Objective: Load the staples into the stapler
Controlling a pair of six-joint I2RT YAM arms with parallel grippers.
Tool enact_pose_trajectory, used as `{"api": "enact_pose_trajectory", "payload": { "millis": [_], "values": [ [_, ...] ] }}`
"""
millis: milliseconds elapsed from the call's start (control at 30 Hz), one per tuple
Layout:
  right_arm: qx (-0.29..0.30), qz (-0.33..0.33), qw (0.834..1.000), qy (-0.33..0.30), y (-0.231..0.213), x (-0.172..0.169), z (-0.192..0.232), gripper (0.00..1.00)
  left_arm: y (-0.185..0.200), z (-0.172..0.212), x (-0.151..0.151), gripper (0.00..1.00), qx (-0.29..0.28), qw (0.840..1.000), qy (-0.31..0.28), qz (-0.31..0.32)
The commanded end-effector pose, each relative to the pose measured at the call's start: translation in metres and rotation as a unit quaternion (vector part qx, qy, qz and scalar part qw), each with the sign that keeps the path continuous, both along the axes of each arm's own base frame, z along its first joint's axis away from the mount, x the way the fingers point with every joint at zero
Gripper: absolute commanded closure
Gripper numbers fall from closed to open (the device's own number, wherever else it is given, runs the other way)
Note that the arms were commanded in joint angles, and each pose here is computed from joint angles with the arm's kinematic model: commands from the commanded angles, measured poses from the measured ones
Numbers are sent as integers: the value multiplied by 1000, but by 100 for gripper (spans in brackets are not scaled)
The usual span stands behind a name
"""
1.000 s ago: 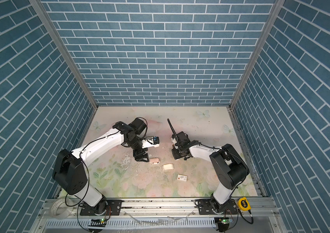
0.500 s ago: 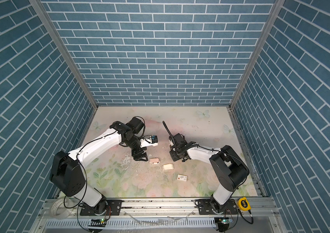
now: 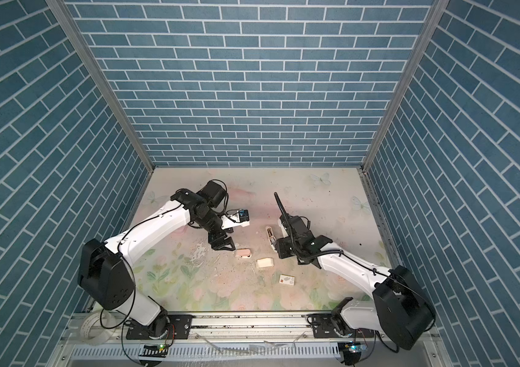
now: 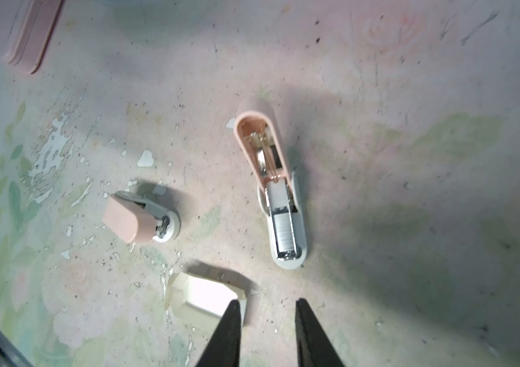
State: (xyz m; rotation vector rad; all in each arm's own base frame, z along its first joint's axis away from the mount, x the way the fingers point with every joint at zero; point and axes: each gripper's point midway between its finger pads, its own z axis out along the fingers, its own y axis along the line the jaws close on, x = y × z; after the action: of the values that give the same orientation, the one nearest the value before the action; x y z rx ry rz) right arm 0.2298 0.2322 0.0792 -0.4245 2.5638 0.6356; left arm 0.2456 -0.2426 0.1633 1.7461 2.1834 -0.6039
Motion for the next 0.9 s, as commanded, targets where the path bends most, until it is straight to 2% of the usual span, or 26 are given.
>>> {"api": "enact_pose_trajectory", "payload": {
  "millis": [0,867],
  "values": [
    [69,-28,996,50,14,-10,-3,75,-8,4,8,21,-18,1000,6,2],
    [39,-46,995,78,27,11,-47,77,-12,7,17,21,-29,999,8,12]
  ]
}}
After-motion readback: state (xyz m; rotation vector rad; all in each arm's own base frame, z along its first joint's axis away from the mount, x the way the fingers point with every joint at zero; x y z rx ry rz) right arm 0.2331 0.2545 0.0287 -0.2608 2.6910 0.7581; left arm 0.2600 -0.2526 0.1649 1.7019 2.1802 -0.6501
